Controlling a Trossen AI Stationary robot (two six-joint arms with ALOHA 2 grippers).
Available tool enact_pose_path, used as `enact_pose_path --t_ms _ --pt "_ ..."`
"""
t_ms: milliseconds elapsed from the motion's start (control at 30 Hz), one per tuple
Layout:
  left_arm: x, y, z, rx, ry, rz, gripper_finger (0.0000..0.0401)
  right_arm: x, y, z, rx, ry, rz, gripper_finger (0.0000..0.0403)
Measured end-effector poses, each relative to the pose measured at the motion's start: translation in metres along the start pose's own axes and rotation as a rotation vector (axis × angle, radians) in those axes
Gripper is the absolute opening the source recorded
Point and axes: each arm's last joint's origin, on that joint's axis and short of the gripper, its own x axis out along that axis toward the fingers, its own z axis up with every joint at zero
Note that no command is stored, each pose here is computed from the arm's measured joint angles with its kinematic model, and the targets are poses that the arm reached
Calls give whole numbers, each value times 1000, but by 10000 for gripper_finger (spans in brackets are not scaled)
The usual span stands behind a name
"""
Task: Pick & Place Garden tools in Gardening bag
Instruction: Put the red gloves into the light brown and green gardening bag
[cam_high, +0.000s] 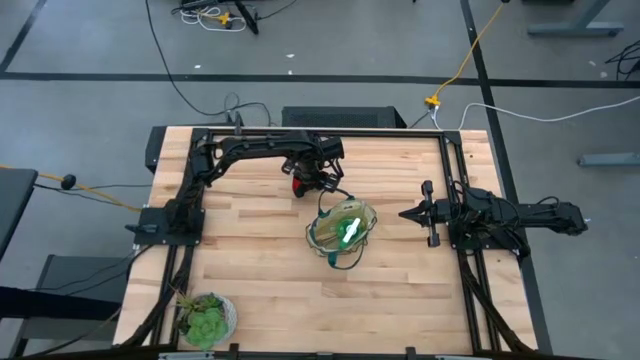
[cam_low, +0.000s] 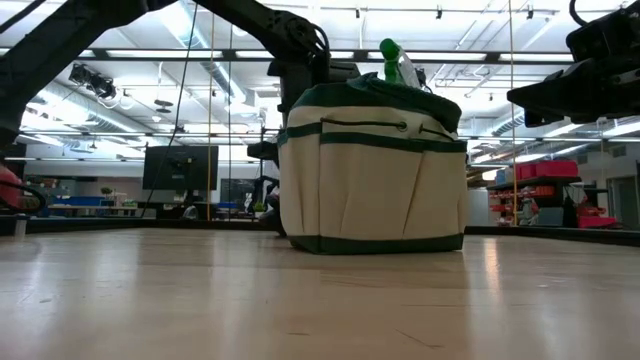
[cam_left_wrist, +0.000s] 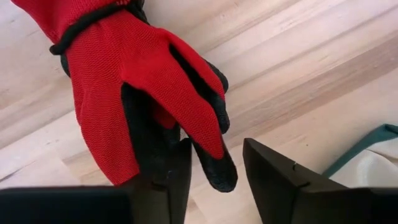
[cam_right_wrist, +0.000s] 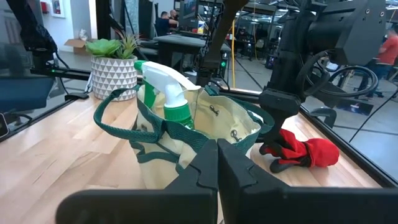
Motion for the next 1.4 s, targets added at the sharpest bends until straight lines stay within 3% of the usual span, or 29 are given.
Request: enact_pose_path --t_ms 967,1400 --pt "-3 0 -3 40 16 8 9 0 0 0 0 0 0 2" --pt "-62 10 -16 137 5 -108 7 0 0 0 0 0 0 2"
